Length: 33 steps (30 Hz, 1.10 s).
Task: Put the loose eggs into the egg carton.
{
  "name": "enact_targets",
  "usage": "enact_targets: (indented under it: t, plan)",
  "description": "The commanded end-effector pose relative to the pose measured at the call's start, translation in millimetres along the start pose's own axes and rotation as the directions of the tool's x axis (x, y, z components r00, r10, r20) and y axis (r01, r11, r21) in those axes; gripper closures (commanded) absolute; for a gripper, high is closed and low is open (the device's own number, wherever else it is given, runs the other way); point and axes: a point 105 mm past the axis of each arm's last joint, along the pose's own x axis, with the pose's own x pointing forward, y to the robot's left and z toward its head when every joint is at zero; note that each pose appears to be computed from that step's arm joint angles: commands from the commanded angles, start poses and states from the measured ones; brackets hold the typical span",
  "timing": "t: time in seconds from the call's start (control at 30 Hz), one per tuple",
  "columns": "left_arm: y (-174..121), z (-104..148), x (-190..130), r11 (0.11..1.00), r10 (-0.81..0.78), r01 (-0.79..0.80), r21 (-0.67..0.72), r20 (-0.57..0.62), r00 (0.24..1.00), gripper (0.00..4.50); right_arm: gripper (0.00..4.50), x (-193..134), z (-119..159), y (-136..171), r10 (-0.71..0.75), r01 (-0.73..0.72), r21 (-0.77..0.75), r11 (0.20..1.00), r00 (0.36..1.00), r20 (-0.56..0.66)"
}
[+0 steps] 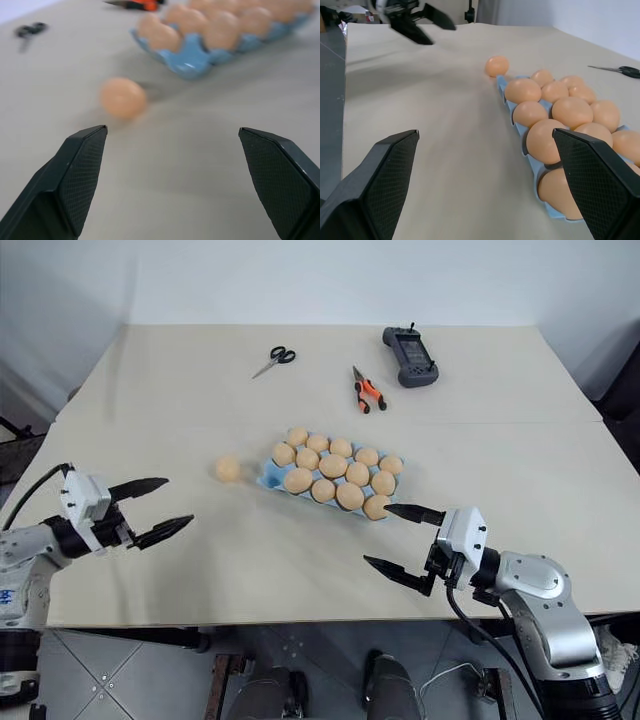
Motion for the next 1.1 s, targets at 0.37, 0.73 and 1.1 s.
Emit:
enact_targets:
  t: [0.37,0.73,1.1]
  plan:
    - [25,-18,94,0.980,0.152,-0.155,-0.124,-0.034,0.988,0.02,0.00,5,12,-7,0.016,-0.015,-0.043,0.999,1.000,0.024]
    - [23,-33,115,0.975,0.154,-0.168,-0.148,-0.103,0.983,0.89,0.00,5,13,0,-0.005,0.006,-0.031,0.999,0.999,0.033]
    - [-7,32,134,0.995,-0.099,0.102,-0.020,0.142,0.985,2.13,0.00,7,11,1,-0.013,0.014,-0.026,1.000,0.999,0.035]
